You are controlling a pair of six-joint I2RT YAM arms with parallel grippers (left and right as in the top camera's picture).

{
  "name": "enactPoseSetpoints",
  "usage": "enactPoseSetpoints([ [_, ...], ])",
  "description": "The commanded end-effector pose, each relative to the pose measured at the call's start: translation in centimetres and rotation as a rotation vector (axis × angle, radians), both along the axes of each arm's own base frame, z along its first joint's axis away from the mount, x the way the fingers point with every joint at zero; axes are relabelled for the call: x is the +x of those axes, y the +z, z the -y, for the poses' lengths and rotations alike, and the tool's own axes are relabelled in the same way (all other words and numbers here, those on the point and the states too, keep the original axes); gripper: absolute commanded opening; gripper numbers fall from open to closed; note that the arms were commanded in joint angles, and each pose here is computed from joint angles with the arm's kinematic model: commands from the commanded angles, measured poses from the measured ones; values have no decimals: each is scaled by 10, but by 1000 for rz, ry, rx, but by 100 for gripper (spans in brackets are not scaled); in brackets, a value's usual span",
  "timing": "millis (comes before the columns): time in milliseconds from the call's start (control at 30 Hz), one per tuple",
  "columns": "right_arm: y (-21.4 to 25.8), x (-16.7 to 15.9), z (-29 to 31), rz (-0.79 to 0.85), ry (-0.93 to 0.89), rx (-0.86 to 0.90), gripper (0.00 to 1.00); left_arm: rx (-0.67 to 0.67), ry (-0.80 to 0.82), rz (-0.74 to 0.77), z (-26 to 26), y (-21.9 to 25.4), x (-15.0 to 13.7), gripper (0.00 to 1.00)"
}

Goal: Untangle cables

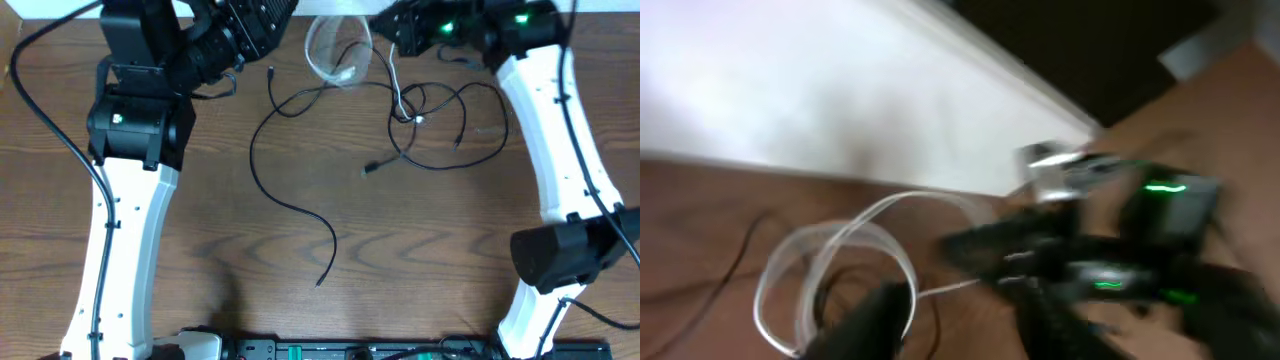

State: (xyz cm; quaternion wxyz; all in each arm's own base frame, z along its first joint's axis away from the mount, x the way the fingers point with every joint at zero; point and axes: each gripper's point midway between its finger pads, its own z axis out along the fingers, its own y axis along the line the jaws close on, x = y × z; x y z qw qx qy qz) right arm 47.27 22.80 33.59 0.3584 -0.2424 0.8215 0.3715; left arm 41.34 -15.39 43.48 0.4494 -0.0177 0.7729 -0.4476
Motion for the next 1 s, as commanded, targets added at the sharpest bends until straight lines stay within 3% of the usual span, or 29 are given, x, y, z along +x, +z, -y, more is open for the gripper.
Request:
enactPoseSetpoints([
  [0,83,-18,22,101,-96,71,1,53,60,-49,-9,-20,14,46],
  [333,147,-24,87,185,-260,139,1,107,38,-196,-7,-67,18,49],
  [467,108,-16,99,70,-376,38,1,139,5,-188,-2,-73,16,49],
  [600,63,-13,81,-26,-355,-68,1,204,-56,-199,10,-86,5,49],
  [800,49,-9,73,-56,-345,-85,1,352,-248,-241,54,-141,-22,59],
  [967,48,-8,83,-69,-361,-82,1,418,-377,-211,95,-186,-27,61],
])
